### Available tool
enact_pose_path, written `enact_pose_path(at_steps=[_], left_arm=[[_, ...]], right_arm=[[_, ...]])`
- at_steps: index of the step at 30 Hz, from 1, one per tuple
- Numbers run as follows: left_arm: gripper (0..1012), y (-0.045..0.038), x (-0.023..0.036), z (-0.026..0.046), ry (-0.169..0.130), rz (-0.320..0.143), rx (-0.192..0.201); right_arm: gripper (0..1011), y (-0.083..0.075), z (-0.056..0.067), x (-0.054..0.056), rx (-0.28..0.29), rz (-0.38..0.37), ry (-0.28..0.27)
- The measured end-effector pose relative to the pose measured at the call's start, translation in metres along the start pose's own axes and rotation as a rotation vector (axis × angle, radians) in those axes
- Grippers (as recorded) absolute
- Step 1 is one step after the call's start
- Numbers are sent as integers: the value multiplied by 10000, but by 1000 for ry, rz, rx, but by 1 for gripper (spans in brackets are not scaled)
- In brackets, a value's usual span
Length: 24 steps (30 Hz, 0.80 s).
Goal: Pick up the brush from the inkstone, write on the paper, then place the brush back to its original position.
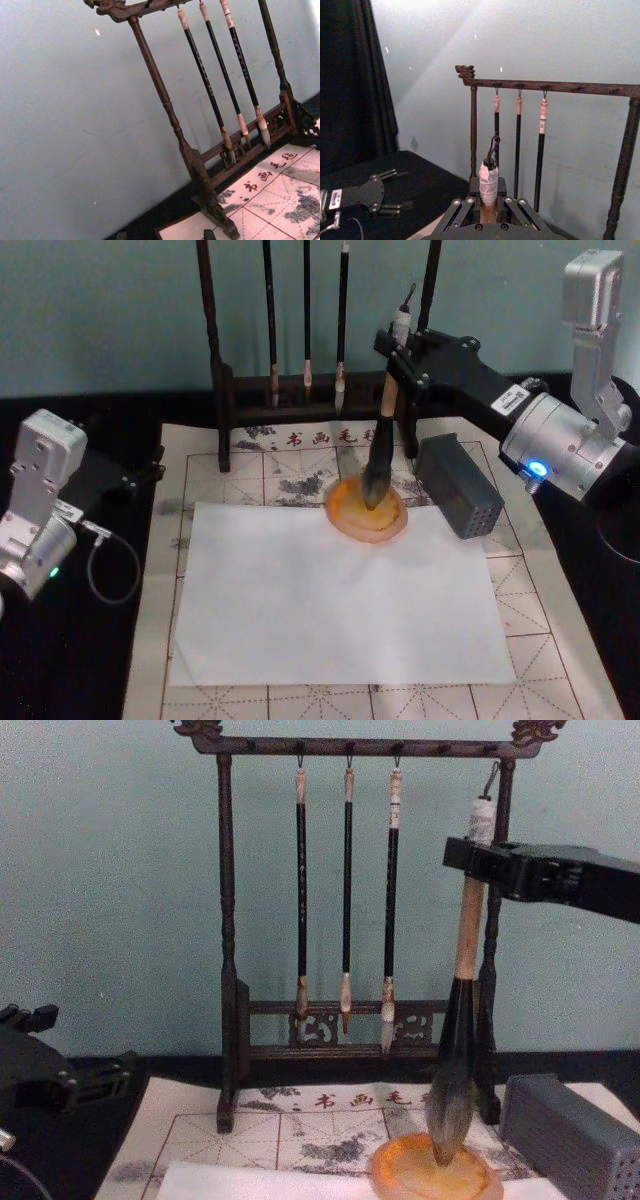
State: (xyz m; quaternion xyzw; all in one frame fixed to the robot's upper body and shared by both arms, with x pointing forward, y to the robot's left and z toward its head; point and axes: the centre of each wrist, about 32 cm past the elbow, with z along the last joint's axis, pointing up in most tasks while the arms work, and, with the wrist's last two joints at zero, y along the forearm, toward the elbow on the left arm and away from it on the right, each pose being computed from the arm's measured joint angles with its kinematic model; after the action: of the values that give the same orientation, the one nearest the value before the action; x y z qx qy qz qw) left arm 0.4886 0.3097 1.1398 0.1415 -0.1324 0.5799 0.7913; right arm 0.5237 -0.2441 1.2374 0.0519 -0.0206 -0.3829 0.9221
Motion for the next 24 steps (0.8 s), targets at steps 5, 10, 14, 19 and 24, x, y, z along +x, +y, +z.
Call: enact_pose_path(at_steps=[5, 10, 14, 19, 24], left_arm=[[1001, 0, 0, 0, 0, 0, 0], [1001, 0, 0, 0, 0, 0, 0], [1001, 0, 0, 0, 0, 0, 0], [1001, 0, 0, 0, 0, 0, 0], [1001, 0, 0, 0, 0, 0, 0]], right_arm=[[207, 10, -9, 0, -3, 12, -1], [207, 21, -2, -8, -5, 31, -5], [207, 30, 18, -28, -7, 53, -14], [207, 55, 39, -83, -13, 103, -27], [207, 92, 60, -134, -13, 149, -40]])
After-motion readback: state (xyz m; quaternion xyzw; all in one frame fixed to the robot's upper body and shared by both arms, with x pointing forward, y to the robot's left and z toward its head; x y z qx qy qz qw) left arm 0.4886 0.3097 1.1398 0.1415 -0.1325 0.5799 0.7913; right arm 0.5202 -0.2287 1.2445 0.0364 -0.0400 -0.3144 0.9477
